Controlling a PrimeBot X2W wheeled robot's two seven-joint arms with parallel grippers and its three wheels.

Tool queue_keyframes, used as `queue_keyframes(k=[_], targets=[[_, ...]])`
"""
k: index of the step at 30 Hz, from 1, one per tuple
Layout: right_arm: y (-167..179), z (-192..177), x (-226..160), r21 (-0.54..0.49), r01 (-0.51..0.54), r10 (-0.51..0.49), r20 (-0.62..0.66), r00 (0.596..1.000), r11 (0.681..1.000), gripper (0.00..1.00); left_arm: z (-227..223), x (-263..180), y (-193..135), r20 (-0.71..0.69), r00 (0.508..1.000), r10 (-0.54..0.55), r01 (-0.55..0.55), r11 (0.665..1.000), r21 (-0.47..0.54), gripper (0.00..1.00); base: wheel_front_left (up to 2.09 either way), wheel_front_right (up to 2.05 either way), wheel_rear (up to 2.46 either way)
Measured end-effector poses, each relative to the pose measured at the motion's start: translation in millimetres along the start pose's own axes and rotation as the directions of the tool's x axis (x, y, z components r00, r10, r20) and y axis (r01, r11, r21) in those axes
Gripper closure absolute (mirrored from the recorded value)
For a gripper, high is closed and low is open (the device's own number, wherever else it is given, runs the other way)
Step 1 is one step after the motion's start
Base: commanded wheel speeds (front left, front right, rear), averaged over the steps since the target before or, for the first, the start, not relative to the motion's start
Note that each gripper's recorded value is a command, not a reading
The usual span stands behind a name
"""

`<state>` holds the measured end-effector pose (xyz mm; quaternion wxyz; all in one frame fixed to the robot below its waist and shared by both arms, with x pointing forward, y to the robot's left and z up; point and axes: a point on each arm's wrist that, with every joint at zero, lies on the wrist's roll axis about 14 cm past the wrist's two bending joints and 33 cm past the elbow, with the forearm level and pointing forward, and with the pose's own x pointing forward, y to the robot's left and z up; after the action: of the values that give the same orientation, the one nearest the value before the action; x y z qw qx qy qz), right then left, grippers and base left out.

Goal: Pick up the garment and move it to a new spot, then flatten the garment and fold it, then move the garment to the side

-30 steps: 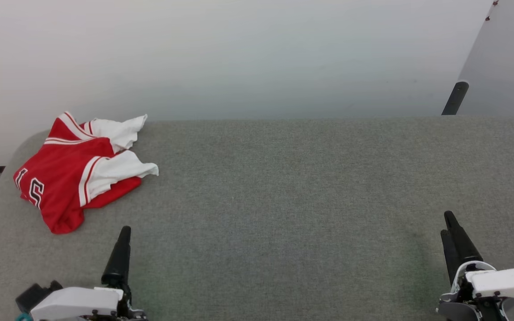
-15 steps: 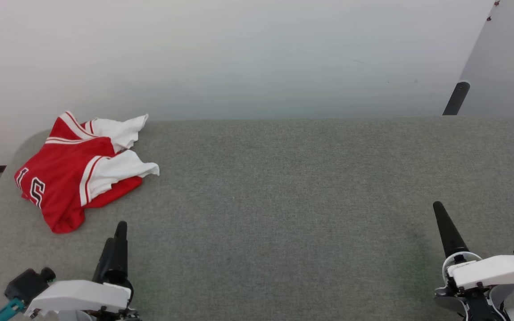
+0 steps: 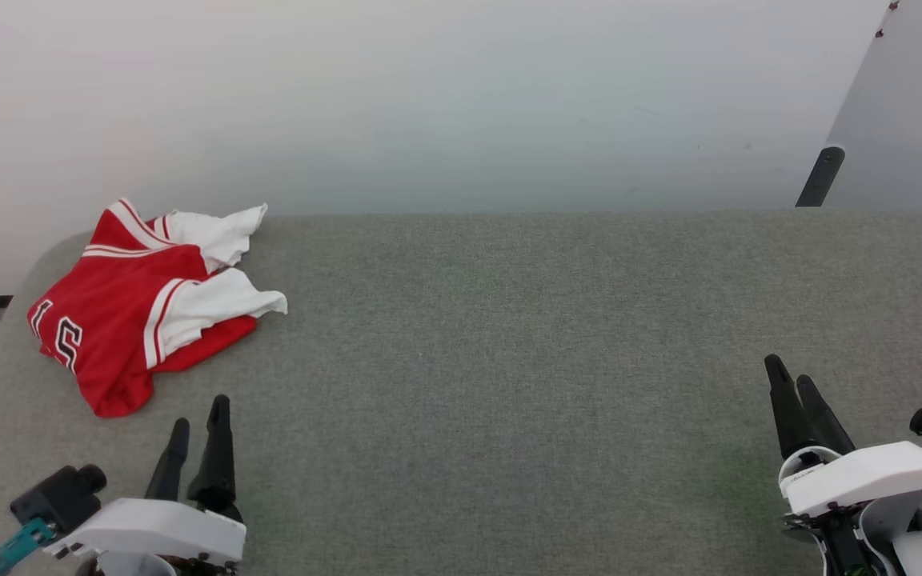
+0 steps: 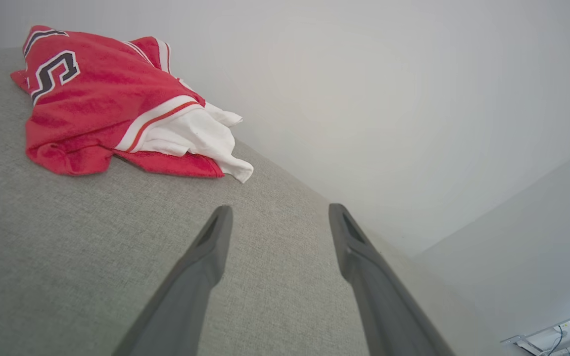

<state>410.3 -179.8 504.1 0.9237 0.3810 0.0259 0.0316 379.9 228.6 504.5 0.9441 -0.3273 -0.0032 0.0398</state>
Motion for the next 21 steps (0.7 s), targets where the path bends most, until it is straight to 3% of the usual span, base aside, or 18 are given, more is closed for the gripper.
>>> queue_keyframes(k=[11,21], targets=[[2.6,3.3,2.2,-0.211,-0.017,0.019,0.009,1.0,0.977,0.0,7.2,0.1,-1.9,0.028,0.999,-0.019,0.014,0.988,0.154,0.0,0.0,0.0,0.0],[5.8,9.4,3.5,-0.333,-0.024,0.037,0.033,0.999,0.942,0.0,8.1,0.7,-5.9,0.036,0.998,-0.046,0.035,0.963,0.268,0.0,0.0,0.0,0.0]])
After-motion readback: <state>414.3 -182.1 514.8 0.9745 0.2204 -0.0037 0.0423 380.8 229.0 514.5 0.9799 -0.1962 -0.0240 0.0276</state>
